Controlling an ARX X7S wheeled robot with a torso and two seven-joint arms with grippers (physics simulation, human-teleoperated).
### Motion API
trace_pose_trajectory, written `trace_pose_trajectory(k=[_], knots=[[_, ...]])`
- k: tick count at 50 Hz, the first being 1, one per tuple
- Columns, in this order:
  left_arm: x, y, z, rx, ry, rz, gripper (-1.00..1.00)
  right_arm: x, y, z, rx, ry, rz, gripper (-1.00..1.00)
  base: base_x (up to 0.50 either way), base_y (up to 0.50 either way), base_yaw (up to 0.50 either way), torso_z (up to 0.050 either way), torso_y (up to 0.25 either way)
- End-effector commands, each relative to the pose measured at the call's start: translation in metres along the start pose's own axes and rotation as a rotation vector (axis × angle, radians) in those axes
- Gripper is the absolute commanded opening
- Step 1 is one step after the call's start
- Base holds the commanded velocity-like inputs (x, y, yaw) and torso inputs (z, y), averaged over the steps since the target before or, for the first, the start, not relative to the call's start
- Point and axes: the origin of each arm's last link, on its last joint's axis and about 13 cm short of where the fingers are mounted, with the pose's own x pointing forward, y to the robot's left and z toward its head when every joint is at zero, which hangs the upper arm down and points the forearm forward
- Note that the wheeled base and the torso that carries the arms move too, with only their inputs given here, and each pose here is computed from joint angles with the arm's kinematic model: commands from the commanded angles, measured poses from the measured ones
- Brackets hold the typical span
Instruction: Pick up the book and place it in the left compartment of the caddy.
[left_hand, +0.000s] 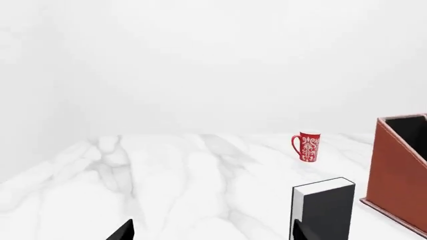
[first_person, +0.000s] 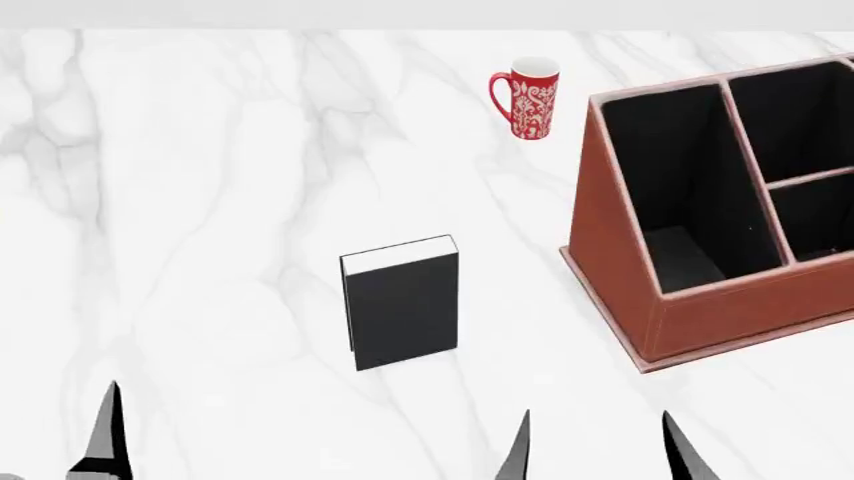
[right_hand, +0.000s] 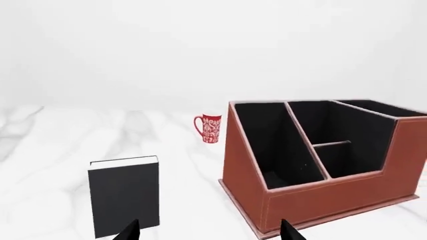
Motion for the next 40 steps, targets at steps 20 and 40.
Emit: trace_pose_trajectory(k=[20, 40], knots=[[-0.022, 0.008, 0.036, 0.012, -0.071, -0.035, 1.00, -0.045, -0.004, 0.051, -0.009, -0.168, 0.137, 1.00, 0.01, 0.00, 0.00, 0.000, 0.000], [-0.021, 0.009, 0.037, 0.009, -0.077, -0.030, 1.00, -0.045, -0.005, 0.051, -0.019, -0.149, 0.106, 1.00, 0.50, 0.00, 0.00, 0.000, 0.000]])
